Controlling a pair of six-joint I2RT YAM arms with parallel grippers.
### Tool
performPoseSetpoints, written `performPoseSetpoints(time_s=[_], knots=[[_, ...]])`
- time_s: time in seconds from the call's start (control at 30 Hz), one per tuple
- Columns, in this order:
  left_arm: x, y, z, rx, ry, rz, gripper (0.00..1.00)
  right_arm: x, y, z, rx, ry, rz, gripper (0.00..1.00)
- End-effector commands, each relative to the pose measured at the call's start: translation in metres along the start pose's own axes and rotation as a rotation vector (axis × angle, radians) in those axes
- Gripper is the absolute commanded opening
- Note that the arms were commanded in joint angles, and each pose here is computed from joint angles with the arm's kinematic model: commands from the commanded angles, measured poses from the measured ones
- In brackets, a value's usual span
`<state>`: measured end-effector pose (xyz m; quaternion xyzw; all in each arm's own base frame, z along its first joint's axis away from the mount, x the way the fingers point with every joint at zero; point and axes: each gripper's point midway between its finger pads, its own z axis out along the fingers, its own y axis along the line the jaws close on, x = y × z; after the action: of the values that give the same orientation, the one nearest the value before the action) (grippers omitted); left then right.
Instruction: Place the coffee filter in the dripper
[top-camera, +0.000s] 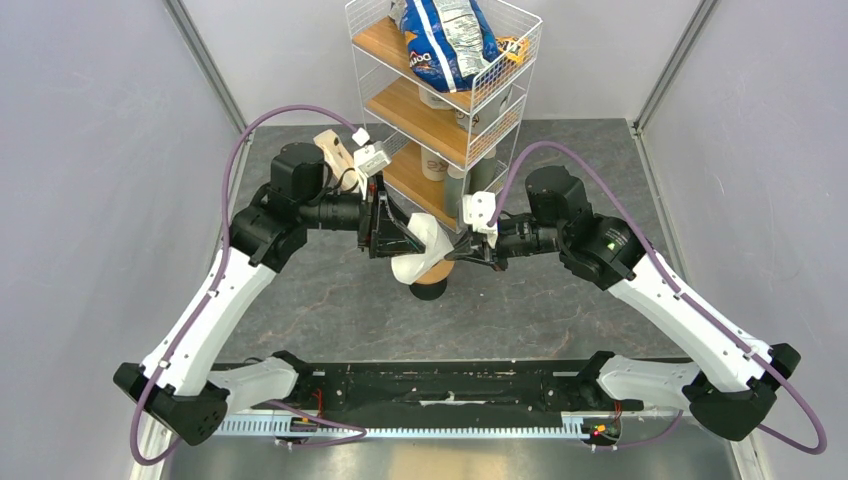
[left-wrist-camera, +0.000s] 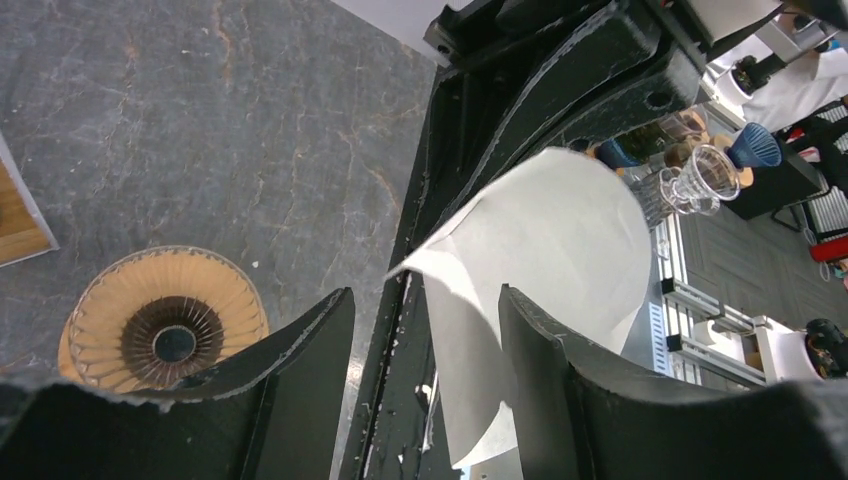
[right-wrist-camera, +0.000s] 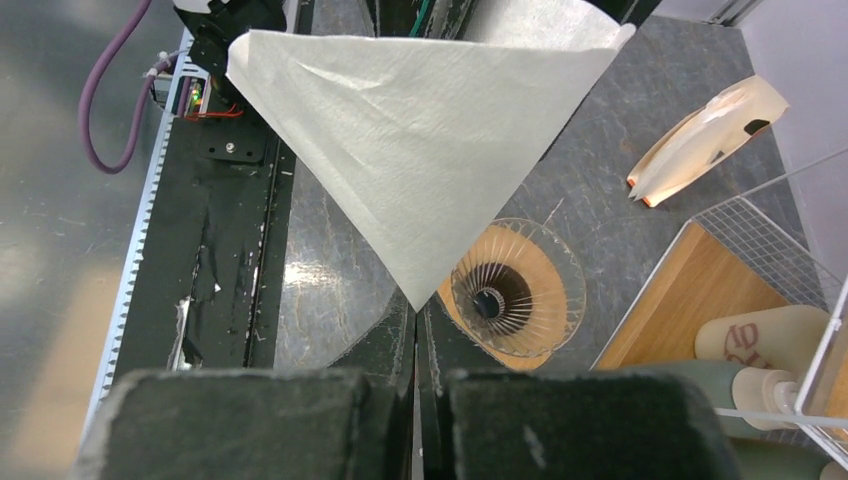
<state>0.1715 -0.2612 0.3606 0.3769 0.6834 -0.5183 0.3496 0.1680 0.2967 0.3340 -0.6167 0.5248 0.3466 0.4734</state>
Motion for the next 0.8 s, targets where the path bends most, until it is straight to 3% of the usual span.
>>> performPoseSetpoints(time_s=[0.0, 0.4, 0.53, 0.63, 0.7, 0.73, 0.77], knots=[[-0.019, -0.019, 0.0, 0.051, -0.03, 0.002, 0.62, -0.013, 0.005, -0.005, -0.024, -0.017, -0.051, 0.0], [-0.007, -0.018, 0.015, 0.091, 0.036, -0.051, 0.48, -0.014, 0.009, -0.003, -0.053, -0.013, -0.067, 0.0], [-0.003, -0.025, 0.013, 0.128, 0.043, -0.033, 0.29, -0.017, 0.007, -0.003, -0.042, -0.014, -0.024, 0.0], [-0.001, -0.03, 0.011, 0.141, 0.039, -0.028, 0.03, -0.019, 0.007, -0.003, -0.039, -0.016, 0.003, 0.01], [-0.001, -0.03, 0.01, 0.138, 0.032, -0.036, 0.02, -0.02, 0.009, -0.004, -0.042, -0.019, 0.019, 0.12], [-0.001, -0.03, 0.01, 0.131, 0.027, -0.047, 0.02, -0.019, 0.009, -0.005, -0.036, -0.017, 0.03, 0.3], [-0.003, -0.029, 0.01, 0.118, 0.017, -0.057, 0.02, -0.02, 0.007, -0.006, -0.022, -0.015, 0.041, 0.41]])
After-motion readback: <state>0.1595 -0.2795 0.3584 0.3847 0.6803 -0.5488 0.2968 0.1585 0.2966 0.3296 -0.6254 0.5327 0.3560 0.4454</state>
